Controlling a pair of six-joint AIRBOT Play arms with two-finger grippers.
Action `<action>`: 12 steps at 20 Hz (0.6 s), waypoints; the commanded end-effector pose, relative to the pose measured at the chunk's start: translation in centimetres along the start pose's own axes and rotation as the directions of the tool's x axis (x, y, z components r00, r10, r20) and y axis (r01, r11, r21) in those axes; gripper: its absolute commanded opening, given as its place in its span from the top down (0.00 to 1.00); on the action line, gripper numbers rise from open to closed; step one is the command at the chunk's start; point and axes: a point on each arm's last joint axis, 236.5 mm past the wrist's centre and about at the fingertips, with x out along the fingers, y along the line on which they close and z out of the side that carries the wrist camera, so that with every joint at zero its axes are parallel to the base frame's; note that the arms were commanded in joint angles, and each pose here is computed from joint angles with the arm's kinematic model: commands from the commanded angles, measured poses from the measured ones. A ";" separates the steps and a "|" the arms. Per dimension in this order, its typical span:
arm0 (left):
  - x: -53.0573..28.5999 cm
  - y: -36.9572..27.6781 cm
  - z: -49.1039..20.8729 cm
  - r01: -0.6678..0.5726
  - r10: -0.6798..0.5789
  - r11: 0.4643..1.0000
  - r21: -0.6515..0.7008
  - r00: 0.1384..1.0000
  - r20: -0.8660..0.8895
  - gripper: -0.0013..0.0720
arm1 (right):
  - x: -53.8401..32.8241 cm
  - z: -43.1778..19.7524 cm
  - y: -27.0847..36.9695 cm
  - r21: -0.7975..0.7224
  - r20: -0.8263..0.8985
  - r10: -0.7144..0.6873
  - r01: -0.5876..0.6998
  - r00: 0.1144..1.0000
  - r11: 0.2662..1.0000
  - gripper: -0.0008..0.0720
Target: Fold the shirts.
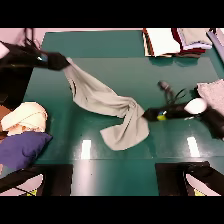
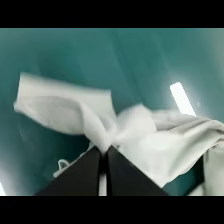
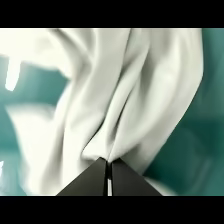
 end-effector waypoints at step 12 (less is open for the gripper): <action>-37.2 -16.2 11.5 -0.183 -0.119 0.930 0.320 0.673 0.730 0.95 | -38.0 10.7 6.4 -0.038 0.717 -0.263 0.412 0.646 0.910 0.97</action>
